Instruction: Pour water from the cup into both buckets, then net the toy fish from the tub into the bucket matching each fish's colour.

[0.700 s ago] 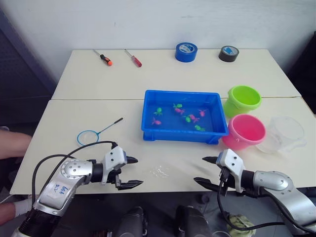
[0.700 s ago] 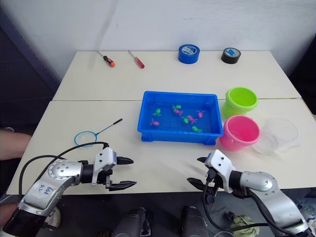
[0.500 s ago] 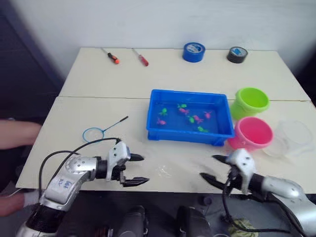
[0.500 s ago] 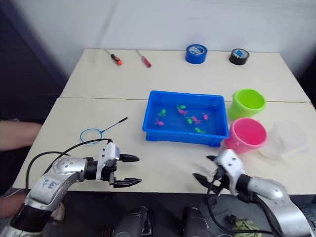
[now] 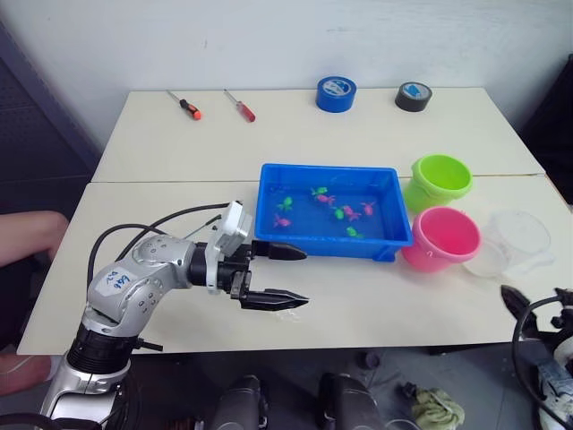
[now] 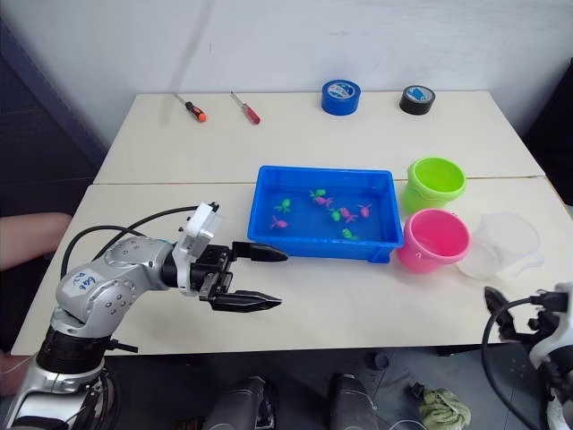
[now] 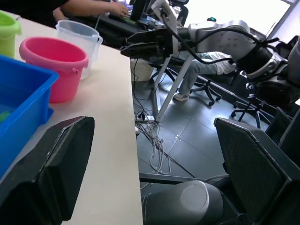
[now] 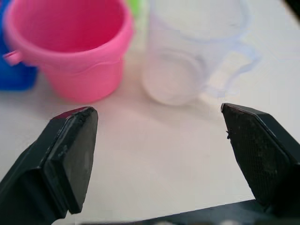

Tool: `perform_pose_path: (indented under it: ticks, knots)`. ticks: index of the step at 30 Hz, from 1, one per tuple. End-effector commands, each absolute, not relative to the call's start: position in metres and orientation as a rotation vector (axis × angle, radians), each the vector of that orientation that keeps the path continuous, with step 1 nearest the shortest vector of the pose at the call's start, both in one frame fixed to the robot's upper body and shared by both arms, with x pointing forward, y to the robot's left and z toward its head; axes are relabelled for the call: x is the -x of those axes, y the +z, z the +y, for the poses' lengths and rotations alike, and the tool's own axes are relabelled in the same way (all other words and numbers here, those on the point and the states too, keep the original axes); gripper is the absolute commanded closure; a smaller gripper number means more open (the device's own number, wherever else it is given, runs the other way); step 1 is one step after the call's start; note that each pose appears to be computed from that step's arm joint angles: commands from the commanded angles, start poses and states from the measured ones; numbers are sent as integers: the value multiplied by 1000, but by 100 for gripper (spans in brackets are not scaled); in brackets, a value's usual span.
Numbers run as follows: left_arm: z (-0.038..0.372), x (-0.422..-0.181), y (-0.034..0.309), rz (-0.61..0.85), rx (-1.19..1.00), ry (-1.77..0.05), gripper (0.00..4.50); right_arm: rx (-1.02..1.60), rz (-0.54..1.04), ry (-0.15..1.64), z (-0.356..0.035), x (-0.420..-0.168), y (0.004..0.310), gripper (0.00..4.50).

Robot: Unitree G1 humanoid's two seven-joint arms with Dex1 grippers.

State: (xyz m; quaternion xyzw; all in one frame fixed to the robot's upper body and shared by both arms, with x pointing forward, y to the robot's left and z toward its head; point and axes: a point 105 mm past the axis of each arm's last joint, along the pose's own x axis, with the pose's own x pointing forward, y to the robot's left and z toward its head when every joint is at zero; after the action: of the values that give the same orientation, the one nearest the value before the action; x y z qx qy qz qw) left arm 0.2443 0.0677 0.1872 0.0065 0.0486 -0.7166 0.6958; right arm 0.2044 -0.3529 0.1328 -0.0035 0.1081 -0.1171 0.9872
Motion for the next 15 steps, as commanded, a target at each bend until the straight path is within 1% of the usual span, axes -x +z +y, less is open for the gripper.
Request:
perform_pose_path:
  ticks: [1,5,15]
  knots:
    - [65,-241,199,45,-26,-1594,5,51,202,-354,-380,-213,137,0]
    - [64,-240,198,46,-52,-1583,5,77,205,-449,-401,-222,132,0]
    - [65,-241,197,39,-86,-1533,5,75,154,-493,-415,-244,129,0]
